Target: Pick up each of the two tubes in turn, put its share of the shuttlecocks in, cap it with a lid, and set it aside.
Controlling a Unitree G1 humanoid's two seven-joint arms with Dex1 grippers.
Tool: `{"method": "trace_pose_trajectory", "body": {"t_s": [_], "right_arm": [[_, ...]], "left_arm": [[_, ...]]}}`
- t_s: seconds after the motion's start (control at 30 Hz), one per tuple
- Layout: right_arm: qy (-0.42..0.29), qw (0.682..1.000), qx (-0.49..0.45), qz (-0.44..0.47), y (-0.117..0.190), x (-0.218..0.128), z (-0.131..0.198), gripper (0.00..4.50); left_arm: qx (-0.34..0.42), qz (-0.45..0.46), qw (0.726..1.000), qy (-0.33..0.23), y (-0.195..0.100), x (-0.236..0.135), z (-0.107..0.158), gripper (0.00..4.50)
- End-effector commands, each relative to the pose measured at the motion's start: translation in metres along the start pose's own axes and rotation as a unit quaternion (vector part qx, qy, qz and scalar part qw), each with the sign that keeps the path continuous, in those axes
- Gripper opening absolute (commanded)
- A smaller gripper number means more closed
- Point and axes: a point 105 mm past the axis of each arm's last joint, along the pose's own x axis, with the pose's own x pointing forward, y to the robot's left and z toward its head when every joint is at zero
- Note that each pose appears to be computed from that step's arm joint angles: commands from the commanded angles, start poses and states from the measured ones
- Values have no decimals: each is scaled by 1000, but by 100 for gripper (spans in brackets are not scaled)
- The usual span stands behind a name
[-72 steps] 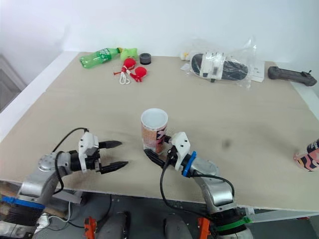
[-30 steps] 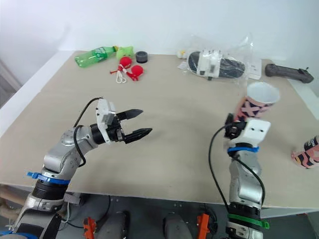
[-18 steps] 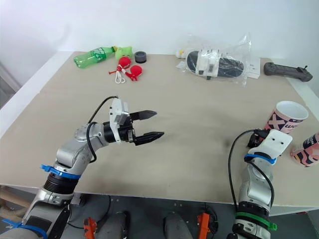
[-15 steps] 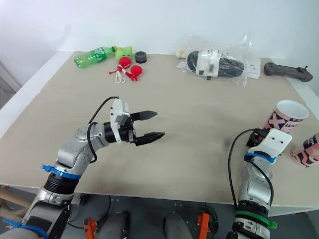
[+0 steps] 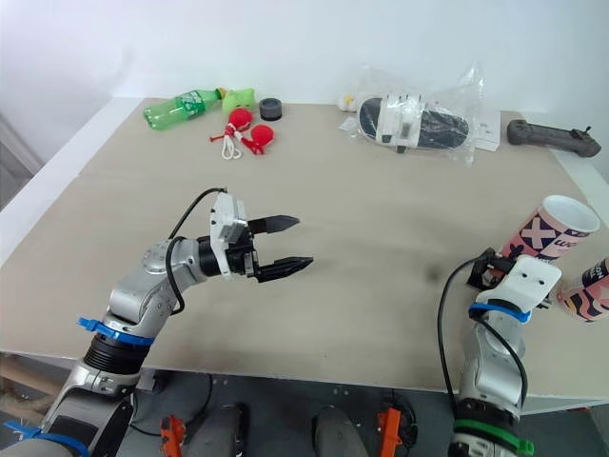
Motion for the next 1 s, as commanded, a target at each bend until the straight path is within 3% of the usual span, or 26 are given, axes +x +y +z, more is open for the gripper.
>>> {"method": "trace_pose_trajectory", "body": {"t_s": [0.03,0.4,0.5,0.63,0.77,0.9,1.0], "right_arm": [[-26,1000,8,5,3,-9,21,447],[18,997,6,75,11,-48,24,447],[28,985,8,171,31,-61,29,447],[33,932,-16,361,71,-86,41,447],[84,862,-25,500,94,-97,38,447],[113,825,-32,553,101,-93,36,447],[115,817,-40,564,103,-86,38,447]], "left_arm": [[14,2,1000,-6,0,-4,4,450],[7,35,999,-1,7,-11,-5,450],[11,66,998,7,15,-22,-7,450],[17,126,991,31,28,-49,-15,450],[19,169,984,55,29,-79,-23,450],[24,178,981,74,23,-91,-28,450],[30,184,979,78,22,-96,-28,450]]}}
